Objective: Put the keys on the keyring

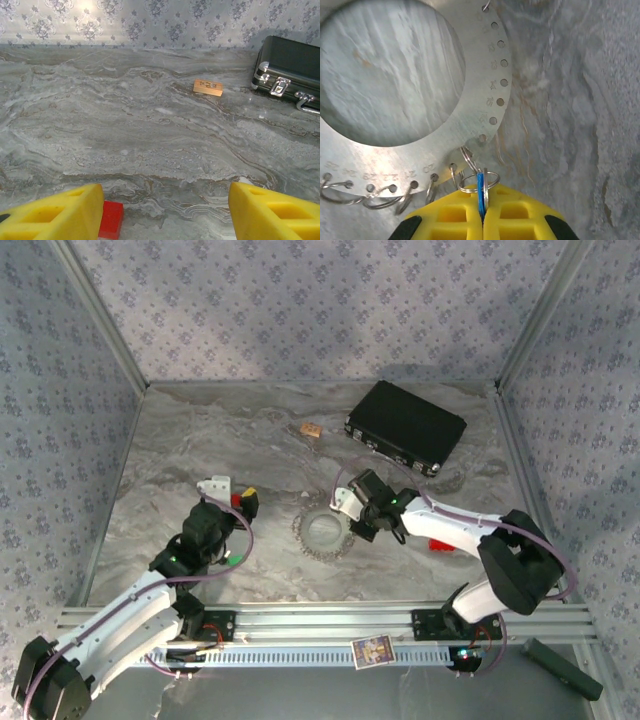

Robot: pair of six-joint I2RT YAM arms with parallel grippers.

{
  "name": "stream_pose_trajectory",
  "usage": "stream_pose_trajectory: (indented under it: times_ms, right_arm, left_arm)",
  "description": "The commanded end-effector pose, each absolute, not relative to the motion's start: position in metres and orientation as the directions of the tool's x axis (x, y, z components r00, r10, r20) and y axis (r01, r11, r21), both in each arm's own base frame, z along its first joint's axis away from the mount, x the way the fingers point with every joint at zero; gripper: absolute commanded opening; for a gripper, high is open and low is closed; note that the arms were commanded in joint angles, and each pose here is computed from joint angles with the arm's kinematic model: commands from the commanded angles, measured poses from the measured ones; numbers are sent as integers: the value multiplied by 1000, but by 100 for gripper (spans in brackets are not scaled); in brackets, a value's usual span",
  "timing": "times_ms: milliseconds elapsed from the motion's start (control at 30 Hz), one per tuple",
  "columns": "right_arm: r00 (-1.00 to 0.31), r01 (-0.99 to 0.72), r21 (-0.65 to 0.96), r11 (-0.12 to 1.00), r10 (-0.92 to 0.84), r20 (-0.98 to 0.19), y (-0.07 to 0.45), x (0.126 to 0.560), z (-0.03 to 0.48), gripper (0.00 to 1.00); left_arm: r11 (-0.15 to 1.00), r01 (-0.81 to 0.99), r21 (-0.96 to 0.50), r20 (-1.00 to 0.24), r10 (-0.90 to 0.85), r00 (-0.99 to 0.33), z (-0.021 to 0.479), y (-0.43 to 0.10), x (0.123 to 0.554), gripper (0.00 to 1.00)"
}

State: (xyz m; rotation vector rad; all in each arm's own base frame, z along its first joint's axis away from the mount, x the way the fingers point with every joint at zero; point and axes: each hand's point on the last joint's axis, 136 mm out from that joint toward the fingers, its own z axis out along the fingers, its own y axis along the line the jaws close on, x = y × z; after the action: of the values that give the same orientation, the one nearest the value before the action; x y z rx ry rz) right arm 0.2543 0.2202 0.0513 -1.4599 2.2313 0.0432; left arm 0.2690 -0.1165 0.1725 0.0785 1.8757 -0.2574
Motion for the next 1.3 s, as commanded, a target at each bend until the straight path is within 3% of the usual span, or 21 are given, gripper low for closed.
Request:
stream_pose_trajectory:
  times_ms: [0, 233, 467, 600, 700, 800, 933, 1267]
  right_arm:
    - [-322, -868, -288, 404, -901, -291, 201, 259, 45, 8]
    - [-376, -827, -357, 435, -899, -224, 186, 274, 42, 26]
    - [-469, -743, -283, 607, -773, -429, 195, 286, 83, 40]
    - [-555, -732, -70, 677, -653, -514, 214, 260, 96, 39]
    - [-634, -721, 57, 691, -624, -457, 224, 231, 91, 36]
    - [-708, -681, 87, 727, -623, -332, 221, 210, 81, 32]
    - [-702, -698, 20, 716, -679, -216, 219, 194, 71, 31]
    - [-684, -714, -78, 696, -716, -140, 222, 203, 51, 27]
  left_arm:
    - [968, 184, -171, -944, -108, -310, 175, -119, 271, 66]
    - [965, 194, -179, -932, -103, -347, 169, -123, 274, 66]
    - [958, 220, -186, -905, -79, -419, 162, -135, 278, 66]
    - [949, 234, -213, -877, -80, -473, 157, -145, 281, 66]
    - [944, 239, -226, -855, -75, -513, 151, -152, 285, 67]
    - [938, 237, -252, -834, -86, -545, 147, -160, 288, 67]
    - [936, 228, -267, -813, -92, -575, 143, -164, 291, 67]
    - [935, 239, -263, -813, -81, -577, 143, -165, 290, 67]
